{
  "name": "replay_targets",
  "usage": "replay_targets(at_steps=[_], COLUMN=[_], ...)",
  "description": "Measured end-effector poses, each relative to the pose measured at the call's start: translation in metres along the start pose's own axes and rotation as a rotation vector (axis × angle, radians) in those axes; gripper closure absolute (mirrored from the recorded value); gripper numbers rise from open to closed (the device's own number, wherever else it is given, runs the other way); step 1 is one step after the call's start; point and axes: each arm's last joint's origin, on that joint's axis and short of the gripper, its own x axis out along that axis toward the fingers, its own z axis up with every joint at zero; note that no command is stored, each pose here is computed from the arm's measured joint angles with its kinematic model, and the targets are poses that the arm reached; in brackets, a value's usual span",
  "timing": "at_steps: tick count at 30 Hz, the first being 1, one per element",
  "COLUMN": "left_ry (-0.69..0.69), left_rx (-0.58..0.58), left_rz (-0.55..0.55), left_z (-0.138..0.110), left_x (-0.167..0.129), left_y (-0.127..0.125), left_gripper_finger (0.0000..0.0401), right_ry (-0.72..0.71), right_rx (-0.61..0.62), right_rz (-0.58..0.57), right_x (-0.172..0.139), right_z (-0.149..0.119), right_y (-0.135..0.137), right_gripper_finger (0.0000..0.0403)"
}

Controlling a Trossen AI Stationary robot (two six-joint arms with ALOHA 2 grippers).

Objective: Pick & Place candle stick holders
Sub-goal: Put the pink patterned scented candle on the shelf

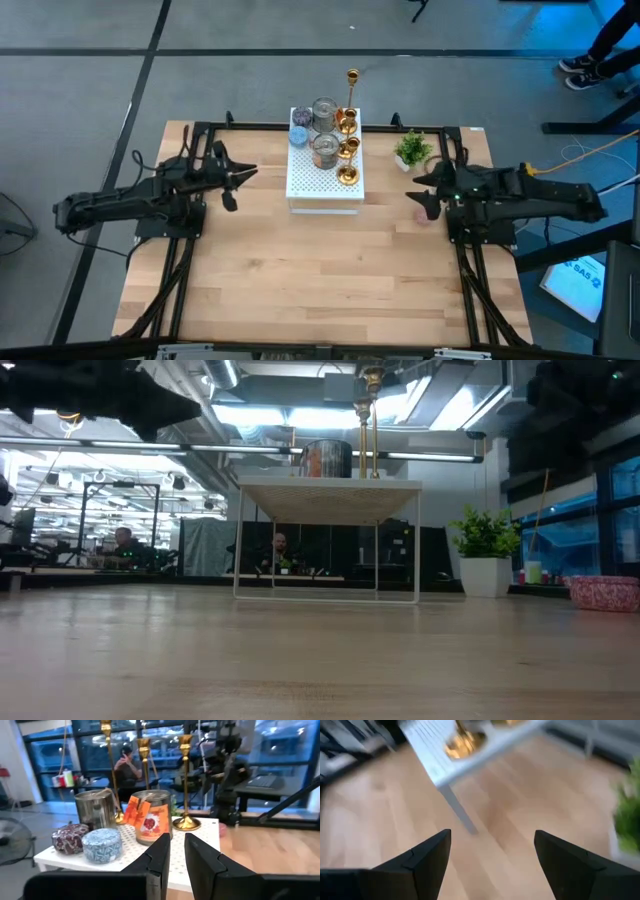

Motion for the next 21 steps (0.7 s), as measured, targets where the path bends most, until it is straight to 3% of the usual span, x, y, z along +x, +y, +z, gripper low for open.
replay_targets(at_steps=[9, 16, 21], left_ry=[-0.061, -0.052, -0.053], left_rx=[-0.037, -0.05, -0.043], left_rz=[-0.007, -0.018, -0.017], left_z=[-0.02, -0.03, -0.03], left_x=[-0.02, -0.021, -0.021], left_y=[0.006, 0.007, 0.007], left_gripper_finger=[0.0345, 0.0349, 0.0345], right_ry=[0.411, 0.689, 0.77], right_rx=[0.239, 0.222, 0.175], right_rz=[-0.369, -0.37, -0.448], right_x=[0.006, 0.032, 0.047], right_z=[0.018, 0.001, -0.009], right_y=[0.008, 0.011, 0.009], right_gripper_finger=[0.0112, 0.0112, 0.0112])
